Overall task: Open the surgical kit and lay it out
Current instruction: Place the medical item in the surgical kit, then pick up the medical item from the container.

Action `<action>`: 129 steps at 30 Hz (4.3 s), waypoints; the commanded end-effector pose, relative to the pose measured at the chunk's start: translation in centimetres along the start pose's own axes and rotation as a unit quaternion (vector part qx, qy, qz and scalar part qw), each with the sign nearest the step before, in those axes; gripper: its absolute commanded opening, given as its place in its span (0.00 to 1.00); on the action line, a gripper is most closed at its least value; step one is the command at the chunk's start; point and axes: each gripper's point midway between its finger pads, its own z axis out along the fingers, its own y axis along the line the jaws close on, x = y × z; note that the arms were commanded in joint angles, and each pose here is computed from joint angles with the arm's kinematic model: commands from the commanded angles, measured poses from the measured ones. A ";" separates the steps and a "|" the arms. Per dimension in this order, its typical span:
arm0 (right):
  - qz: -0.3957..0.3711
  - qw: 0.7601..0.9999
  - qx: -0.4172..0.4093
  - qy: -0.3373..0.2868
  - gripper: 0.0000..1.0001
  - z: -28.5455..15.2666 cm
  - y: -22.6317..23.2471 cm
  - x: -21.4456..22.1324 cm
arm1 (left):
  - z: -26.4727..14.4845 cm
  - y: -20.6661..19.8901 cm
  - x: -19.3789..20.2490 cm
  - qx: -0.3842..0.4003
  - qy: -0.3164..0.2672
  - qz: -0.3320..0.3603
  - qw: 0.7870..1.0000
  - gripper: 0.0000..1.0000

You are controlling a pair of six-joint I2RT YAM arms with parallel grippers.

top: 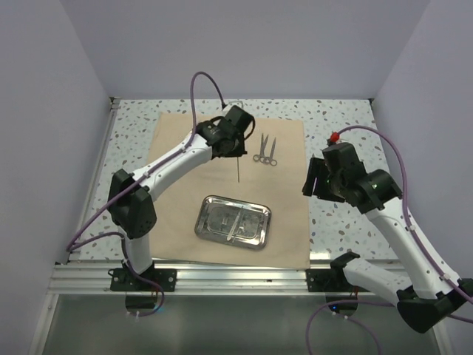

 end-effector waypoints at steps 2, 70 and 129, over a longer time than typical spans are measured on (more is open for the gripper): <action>0.015 1.000 0.020 -0.015 0.64 0.1 0.0 -1.2 | 2.2 -0.6 -7.9 0.069 -0.087 0.103 0.988 0.00; -0.014 0.998 0.046 -0.032 0.63 -3.8 -4.2 1.2 | 4.0 -0.8 14.9 -0.030 0.092 0.143 0.985 0.23; -0.034 0.996 0.084 -0.005 0.61 -0.7 -3.9 0.6 | 7.4 5.7 12.6 -0.084 0.118 0.174 0.974 0.00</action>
